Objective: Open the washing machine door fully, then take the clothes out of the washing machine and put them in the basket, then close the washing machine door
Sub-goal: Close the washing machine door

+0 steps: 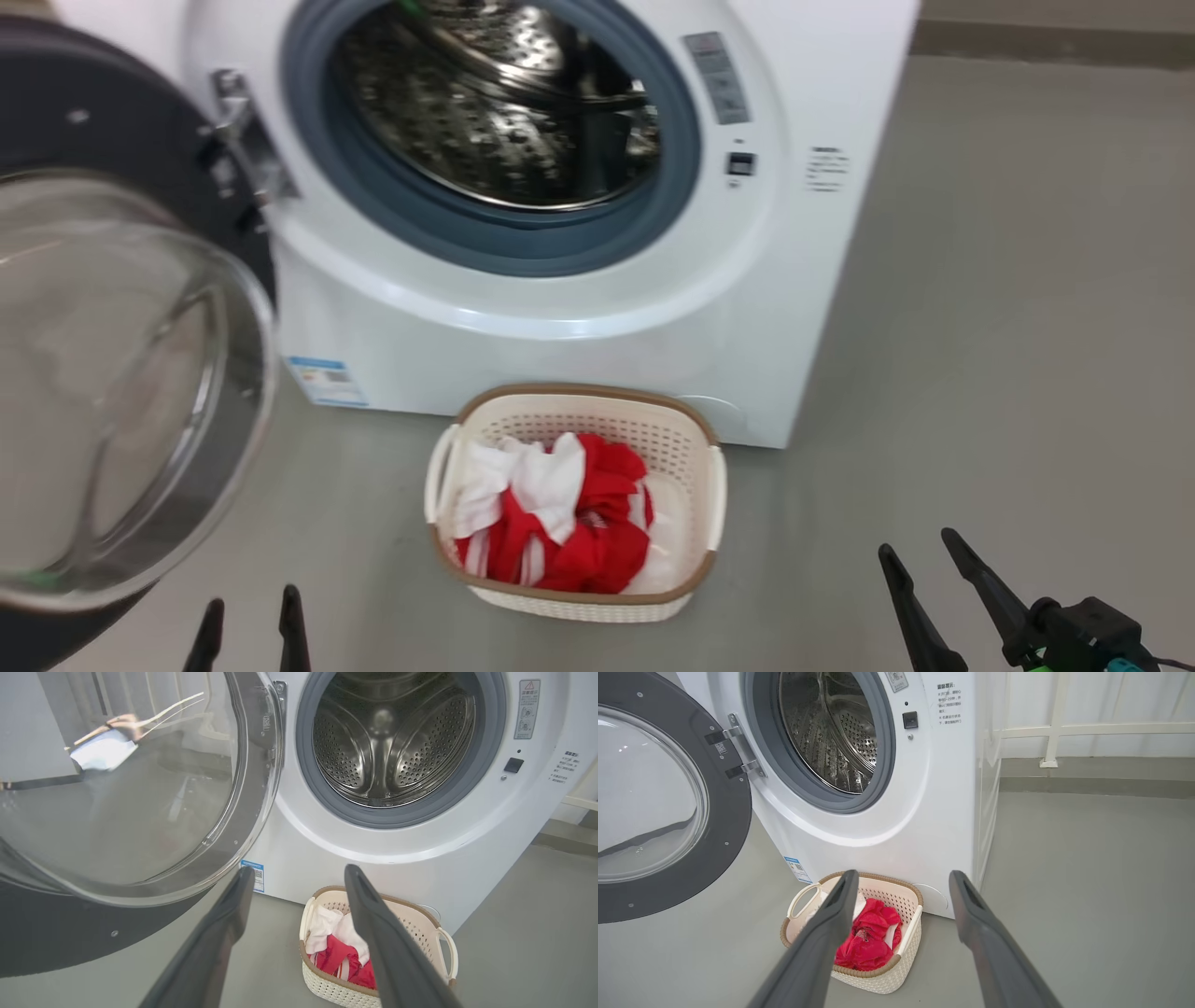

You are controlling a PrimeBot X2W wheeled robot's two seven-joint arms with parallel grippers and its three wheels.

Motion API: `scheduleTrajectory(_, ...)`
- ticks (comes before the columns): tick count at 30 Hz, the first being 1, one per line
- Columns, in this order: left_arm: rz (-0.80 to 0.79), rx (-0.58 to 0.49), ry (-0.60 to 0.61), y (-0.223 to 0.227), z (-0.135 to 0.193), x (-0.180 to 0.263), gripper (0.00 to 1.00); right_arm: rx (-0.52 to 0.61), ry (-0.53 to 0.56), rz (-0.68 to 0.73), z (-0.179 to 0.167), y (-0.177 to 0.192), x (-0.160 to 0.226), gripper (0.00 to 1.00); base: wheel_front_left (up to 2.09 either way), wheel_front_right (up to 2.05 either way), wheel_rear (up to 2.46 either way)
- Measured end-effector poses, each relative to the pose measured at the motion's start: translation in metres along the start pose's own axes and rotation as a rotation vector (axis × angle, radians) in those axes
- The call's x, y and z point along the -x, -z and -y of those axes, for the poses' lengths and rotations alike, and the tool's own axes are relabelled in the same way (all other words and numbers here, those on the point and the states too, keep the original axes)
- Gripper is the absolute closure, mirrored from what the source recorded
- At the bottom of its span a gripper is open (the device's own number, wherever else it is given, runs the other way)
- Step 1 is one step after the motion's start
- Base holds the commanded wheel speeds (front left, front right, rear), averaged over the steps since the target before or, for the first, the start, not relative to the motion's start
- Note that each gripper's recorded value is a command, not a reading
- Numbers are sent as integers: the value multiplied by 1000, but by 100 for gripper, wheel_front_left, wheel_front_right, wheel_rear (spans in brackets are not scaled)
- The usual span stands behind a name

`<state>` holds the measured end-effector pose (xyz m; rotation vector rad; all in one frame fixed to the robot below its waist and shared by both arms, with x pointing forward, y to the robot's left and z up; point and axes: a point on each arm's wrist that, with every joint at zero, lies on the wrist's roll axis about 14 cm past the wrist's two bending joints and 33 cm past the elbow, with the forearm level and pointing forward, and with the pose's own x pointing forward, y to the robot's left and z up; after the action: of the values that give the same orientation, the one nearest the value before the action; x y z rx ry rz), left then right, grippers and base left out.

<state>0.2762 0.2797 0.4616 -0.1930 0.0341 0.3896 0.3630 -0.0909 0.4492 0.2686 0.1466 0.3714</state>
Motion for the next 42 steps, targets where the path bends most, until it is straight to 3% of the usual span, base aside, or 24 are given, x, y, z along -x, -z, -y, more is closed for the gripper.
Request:
scheduleTrajectory(18,34,61,-233,-2,-64,67,0,15,-245,-64,-79,16,-19,0,0,0,0)
scheduleTrajectory(32,51,74,-263,-6,-68,73,2,14,-296,-84,-94,22,-23,0,0,0,0)
scheduleTrajectory(33,51,80,-263,-6,-68,73,31,13,-298,-82,-95,21,-24,0,0,0,0)
scheduleTrajectory(34,51,86,-263,-7,-68,73,55,13,-299,-79,-95,21,-25,0,0,0,0)
scheduleTrajectory(36,62,97,-265,-10,-68,71,89,12,-300,-78,-95,20,-26,0,0,0,0)
scheduleTrajectory(37,75,100,-267,-14,-69,70,100,11,-298,-79,-95,21,-27,0,0,0,0)
scheduleTrajectory(42,292,68,-246,-85,-79,50,100,3,-288,-85,-92,23,-29,0,0,0,0)
